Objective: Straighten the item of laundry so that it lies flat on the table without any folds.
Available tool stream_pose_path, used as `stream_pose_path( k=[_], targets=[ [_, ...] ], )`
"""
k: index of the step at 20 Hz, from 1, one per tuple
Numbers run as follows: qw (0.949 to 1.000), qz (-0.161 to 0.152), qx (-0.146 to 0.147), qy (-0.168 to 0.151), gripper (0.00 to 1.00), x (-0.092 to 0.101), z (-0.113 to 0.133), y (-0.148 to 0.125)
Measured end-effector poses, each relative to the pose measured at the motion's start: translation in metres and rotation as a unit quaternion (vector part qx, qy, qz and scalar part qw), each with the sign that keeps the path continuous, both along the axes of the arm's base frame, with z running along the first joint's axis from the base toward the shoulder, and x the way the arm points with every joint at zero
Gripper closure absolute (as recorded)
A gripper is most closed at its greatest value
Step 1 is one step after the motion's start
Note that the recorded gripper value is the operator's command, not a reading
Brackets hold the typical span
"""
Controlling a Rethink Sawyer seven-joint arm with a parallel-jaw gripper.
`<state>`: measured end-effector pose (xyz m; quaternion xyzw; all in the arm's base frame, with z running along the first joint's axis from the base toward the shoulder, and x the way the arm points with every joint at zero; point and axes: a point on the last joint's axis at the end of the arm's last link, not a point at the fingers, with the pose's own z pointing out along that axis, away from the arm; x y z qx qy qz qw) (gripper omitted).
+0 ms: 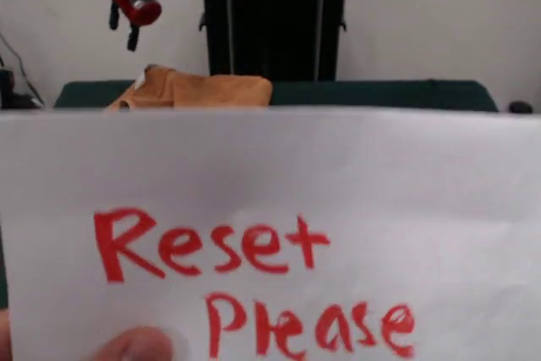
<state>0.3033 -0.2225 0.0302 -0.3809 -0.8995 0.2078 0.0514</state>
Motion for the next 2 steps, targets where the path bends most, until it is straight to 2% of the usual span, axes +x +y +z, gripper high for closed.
stream_pose_path(
  k=[2],
  targets=[
    [0.9997, -0.009, 0.017, -0.011, 0.00, 0.0152, 0.0053, -0.0027]
  ],
)
